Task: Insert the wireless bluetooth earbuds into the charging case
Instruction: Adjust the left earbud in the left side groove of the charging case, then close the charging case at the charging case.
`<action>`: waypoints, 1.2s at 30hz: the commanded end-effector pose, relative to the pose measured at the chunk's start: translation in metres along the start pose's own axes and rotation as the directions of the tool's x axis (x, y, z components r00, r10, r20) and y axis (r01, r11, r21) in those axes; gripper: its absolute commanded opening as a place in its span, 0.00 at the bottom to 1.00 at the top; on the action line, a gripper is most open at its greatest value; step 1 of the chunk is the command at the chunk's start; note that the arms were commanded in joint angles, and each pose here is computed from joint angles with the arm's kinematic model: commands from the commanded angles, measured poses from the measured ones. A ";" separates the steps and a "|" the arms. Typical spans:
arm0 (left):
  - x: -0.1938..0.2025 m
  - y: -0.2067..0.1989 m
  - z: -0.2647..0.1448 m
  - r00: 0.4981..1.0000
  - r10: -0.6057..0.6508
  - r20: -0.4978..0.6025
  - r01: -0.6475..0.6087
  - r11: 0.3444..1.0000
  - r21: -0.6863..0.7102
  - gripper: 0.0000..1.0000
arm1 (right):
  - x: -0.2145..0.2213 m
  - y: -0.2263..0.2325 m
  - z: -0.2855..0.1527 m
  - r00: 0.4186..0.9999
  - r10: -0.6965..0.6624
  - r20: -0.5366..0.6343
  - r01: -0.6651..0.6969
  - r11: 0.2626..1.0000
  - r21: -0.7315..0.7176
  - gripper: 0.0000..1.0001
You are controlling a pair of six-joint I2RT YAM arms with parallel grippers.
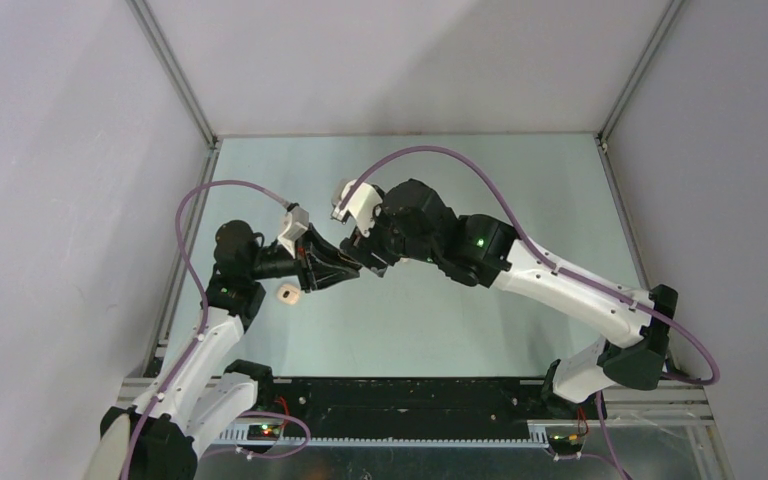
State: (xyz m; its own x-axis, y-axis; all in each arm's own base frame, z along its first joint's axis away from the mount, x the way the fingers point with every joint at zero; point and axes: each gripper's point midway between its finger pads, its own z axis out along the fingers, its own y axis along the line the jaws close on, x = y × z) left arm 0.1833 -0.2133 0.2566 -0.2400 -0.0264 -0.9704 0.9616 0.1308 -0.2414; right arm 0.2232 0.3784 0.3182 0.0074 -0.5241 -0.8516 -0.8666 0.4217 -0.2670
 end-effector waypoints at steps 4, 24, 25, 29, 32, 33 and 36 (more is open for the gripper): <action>-0.020 -0.011 -0.001 0.995 0.093 0.021 -0.094 0.995 0.043 0.00 | -0.045 0.000 -0.048 0.990 0.009 0.139 0.002 0.997 -0.081 0.72; 0.001 -0.030 -0.008 0.984 0.161 -0.075 -0.150 0.979 0.137 0.00 | -0.011 -0.050 -0.009 0.982 0.168 0.084 -0.170 0.985 0.015 0.71; 0.003 -0.030 -0.008 0.984 0.162 -0.078 -0.150 0.979 0.139 0.00 | -0.010 -0.046 -0.006 0.984 0.164 0.075 -0.164 0.986 -0.001 0.71; 0.003 -0.030 -0.008 0.983 0.163 -0.080 -0.151 0.978 0.142 0.00 | -0.006 -0.014 0.000 0.995 0.086 0.041 -0.082 0.993 -0.087 0.71; 0.003 -0.030 -0.007 0.983 0.165 -0.080 -0.153 0.978 0.140 0.00 | -0.006 0.015 -0.005 0.999 0.023 0.033 -0.017 0.984 -0.177 0.71; 0.003 -0.029 -0.007 0.983 0.167 -0.081 -0.155 0.979 0.135 0.00 | -0.005 0.026 -0.010 1.000 -0.001 0.029 0.007 0.975 -0.221 0.71; 0.003 -0.028 -0.007 0.983 0.167 -0.082 -0.155 0.979 0.133 0.00 | -0.012 0.042 -0.028 0.998 -0.024 0.052 0.039 0.950 -0.311 0.71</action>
State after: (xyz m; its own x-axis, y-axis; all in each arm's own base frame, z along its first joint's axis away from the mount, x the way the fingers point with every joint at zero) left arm 0.1544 -0.2084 0.2400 -0.1838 0.0942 -0.9784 0.9829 0.0282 -0.1819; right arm 0.2081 0.3839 0.3092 -0.0214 -0.5143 -0.8573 -0.9396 0.3034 -0.1585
